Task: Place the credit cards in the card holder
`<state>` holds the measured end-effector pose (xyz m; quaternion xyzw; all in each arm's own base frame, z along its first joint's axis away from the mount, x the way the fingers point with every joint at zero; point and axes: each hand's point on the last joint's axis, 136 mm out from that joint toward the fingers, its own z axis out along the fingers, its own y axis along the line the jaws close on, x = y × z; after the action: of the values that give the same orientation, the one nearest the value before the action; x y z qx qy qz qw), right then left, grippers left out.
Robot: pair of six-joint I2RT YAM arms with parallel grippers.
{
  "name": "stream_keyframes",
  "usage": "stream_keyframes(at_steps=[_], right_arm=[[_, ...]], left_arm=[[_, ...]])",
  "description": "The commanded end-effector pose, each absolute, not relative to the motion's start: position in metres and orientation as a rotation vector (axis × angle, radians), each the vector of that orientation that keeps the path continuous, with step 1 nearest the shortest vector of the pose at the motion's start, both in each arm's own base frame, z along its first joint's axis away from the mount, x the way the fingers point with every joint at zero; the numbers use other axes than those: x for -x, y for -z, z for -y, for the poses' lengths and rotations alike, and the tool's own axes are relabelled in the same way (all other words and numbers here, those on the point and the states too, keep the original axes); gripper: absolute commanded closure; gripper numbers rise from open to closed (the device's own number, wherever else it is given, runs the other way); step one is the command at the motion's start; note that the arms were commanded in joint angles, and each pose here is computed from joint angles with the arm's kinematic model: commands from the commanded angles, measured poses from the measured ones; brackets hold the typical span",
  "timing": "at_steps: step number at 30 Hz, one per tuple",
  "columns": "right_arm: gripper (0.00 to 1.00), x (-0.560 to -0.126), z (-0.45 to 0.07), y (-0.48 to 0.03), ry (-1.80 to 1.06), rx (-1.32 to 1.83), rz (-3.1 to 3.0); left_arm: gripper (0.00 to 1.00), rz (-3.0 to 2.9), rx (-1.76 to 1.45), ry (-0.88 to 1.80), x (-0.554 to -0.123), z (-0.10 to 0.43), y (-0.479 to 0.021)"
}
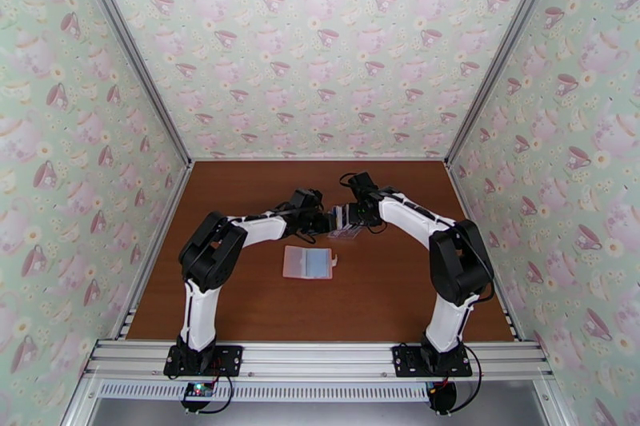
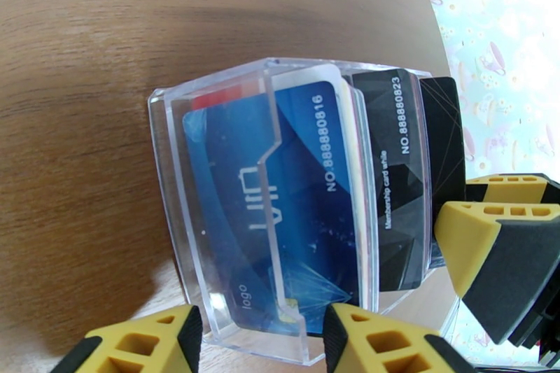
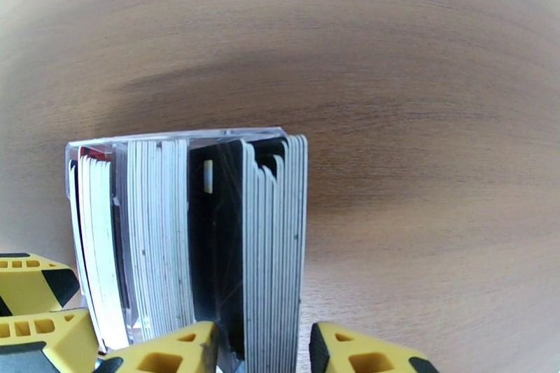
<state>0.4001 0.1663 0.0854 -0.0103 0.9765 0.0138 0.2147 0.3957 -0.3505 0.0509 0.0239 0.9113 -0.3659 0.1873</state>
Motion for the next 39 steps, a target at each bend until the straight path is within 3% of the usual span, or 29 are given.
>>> stream_keyframes(at_steps=[1, 39], right_arm=[[0.59, -0.400, -0.164, -0.082, -0.032, 0.052, -2.726], [0.67, -0.404, -0.151, -0.112, -0.073, 0.037, -2.677]], left_arm=[[0.49, -2.623, -0.047, 1.021, -0.390, 0.346, -0.030], [0.49, -2.635, -0.023, 0.992, -0.397, 0.338, -0.030]])
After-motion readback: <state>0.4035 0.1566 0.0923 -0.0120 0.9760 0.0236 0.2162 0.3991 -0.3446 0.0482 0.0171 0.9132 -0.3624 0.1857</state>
